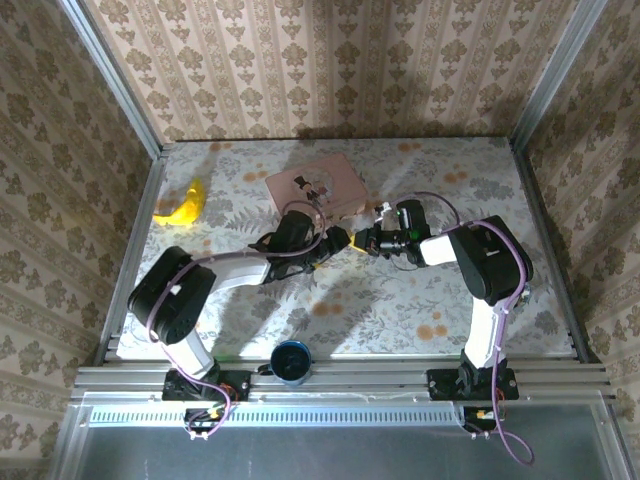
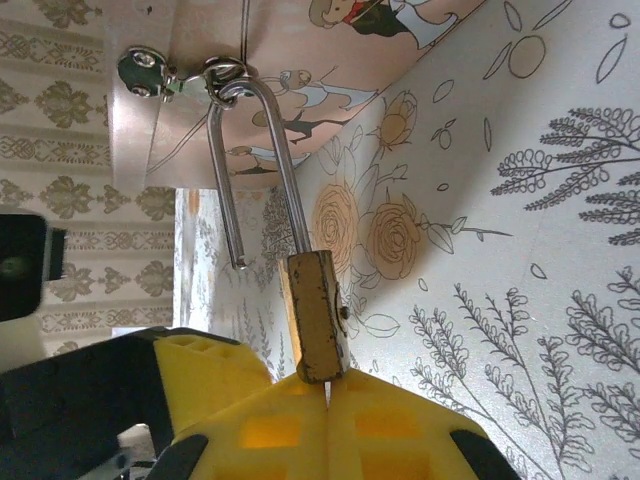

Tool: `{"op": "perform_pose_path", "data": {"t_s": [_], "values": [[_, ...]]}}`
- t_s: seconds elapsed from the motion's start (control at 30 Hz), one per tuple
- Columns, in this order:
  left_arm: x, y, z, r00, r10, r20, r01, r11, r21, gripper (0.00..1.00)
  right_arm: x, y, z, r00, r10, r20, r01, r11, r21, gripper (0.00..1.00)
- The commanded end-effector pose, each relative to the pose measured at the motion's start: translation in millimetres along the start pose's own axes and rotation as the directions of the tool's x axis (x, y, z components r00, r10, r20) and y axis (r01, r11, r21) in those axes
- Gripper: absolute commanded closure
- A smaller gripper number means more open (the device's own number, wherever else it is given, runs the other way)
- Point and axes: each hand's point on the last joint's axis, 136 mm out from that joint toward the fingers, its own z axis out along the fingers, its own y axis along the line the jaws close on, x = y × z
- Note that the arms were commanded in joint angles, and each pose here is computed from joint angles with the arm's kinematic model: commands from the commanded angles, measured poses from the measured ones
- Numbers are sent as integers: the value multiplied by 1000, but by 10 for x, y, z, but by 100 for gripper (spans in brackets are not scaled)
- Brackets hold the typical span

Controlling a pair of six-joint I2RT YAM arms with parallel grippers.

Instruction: Unlock the padlock with the key

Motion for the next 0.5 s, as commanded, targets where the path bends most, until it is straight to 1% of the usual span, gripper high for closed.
{"op": "perform_pose_path", "data": {"t_s": [0.0,0.03,0.13,0.2,0.27,0.47], "values": [[-117,-66,-193,996,77,45,-76,997,-20,0,-160,12,-31,999,-19,48,17,999,44,100],[-141,-86,-232,994,95,55,-93,995,-25,0,-158,-5,-35,999,-20,46,17,998,61,100],[-233,-139,-355,984,152,89,-148,988,-47,0,-152,-37,-51,998,-36,43,31,993,116,83],[-289,-183,-421,976,189,111,-184,981,-58,0,-127,-36,-55,998,-52,35,46,988,148,76],[-353,-238,-485,967,220,132,-214,975,-57,0,-107,-38,-68,997,-69,28,63,981,185,73],[-483,-276,-669,945,280,169,-271,960,-73,0,-72,40,-164,993,-120,21,110,959,261,71]]}}
